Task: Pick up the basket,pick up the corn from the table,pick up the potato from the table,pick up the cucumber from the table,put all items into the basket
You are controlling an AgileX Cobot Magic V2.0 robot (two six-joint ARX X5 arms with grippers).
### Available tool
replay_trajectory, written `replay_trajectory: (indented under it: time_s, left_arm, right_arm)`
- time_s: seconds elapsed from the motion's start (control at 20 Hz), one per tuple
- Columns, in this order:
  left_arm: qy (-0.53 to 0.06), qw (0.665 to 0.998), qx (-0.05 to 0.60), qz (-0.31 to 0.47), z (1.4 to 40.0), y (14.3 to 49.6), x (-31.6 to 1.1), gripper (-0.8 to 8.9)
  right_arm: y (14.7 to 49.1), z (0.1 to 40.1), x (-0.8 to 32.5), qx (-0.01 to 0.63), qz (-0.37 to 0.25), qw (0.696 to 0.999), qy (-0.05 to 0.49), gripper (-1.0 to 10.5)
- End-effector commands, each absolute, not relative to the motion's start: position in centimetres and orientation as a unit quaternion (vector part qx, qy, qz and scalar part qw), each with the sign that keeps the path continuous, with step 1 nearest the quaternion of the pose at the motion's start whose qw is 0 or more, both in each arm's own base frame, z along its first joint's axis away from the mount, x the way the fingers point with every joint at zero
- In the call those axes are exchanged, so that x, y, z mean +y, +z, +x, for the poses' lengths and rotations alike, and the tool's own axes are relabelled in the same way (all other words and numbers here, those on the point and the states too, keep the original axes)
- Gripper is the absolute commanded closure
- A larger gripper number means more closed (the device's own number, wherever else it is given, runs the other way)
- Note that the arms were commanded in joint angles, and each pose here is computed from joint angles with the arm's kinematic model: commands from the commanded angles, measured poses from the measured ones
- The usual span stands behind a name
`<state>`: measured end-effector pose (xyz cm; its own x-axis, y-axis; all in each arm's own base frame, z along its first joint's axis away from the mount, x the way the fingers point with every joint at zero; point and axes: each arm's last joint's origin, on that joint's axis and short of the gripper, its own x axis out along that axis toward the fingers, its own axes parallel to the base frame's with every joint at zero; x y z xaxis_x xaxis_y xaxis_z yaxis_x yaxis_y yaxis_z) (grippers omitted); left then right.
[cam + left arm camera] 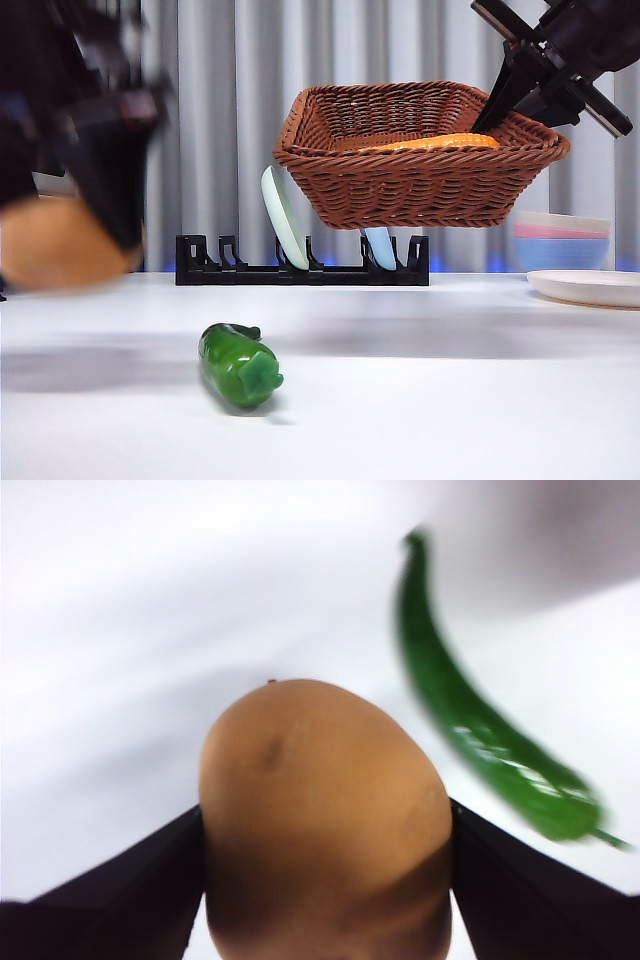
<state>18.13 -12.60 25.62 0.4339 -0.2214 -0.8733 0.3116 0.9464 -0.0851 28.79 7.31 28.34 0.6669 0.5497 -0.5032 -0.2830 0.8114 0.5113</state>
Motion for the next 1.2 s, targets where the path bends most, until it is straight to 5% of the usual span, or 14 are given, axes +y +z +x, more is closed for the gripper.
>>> replay_trajectory:
  time_s: [0.05, 0.2, 0.35, 0.9, 0.95, 1.05, 1.2]
  left_arm:
    - [-0.189, 0.887, 0.421, 0.013, 15.9, 30.5, -11.1, 8.21]
    - [-0.274, 0.928, 0.241, -0.07, 14.2, 37.9, -10.3, 8.22]
    - [-0.331, 0.924, 0.165, -0.097, 15.2, 41.1, -11.7, 8.22]
    - [-0.285, 0.905, 0.311, 0.048, 23.6, 31.5, -21.8, 8.03]
    - [-0.284, 0.904, 0.316, 0.051, 23.7, 31.2, -21.9, 7.03]
    - [-0.283, 0.904, 0.317, 0.047, 23.8, 31.2, -21.9, 3.12]
    - [-0.278, 0.903, 0.326, 0.033, 23.7, 31.1, -21.9, 2.5]
  right_arm:
    - [28.7, 28.8, 7.3, 0.321, 0.197, 0.895, 0.24, 9.5]
    - [28.7, 28.7, 7.6, 0.323, 0.197, 0.892, 0.247, 9.5]
    - [28.6, 28.4, 8.7, 0.331, 0.19, 0.886, 0.263, 9.5]
    - [28.5, 27.0, 12.3, 0.346, 0.17, 0.866, 0.318, 9.5]
    - [28.5, 26.9, 12.3, 0.35, 0.17, 0.865, 0.317, 9.5]
    - [28.3, 26.9, 12.3, 0.357, 0.169, 0.863, 0.315, 9.5]
    - [28.3, 26.8, 12.2, 0.362, 0.169, 0.861, 0.313, 9.5]
